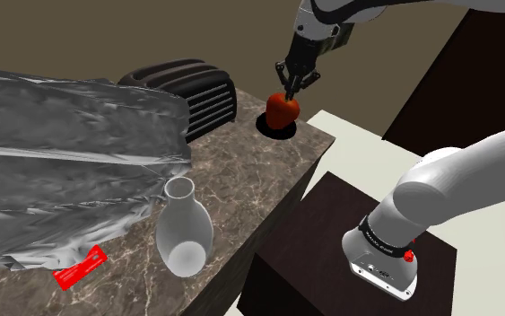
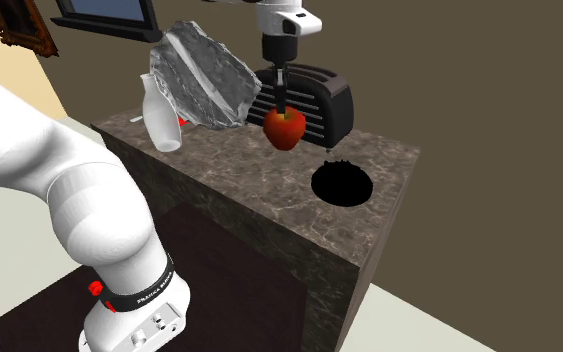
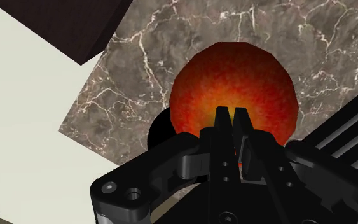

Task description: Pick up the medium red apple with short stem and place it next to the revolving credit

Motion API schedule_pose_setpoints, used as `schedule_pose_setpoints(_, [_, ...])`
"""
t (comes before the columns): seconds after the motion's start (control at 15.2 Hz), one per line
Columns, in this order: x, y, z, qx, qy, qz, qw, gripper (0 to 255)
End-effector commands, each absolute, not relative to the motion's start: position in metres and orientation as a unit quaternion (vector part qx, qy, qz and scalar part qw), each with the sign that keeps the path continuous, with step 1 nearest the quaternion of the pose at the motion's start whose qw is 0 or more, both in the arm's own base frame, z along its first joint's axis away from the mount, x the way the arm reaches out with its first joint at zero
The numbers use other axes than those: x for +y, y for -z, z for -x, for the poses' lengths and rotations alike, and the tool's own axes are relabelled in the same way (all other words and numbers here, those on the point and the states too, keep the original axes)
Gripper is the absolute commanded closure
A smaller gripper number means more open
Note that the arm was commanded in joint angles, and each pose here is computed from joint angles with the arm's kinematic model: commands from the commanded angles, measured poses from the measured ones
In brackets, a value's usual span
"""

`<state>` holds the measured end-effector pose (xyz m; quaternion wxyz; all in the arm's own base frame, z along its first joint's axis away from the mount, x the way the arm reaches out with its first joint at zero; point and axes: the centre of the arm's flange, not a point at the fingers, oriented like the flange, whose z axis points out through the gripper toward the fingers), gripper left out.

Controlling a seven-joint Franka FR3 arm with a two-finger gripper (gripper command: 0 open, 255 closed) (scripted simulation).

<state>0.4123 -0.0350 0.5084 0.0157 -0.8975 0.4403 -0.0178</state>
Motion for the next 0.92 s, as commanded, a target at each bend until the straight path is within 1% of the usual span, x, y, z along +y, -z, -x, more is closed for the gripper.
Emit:
schedule_pose_setpoints(0.0, [-0.034, -0.52, -0.413, 0.44, 0.018, 0.898, 0.016, 255])
schedule_pose_setpoints(0.86, [-0.034, -0.587, -0.413, 0.44, 0.018, 0.898, 0.016, 255])
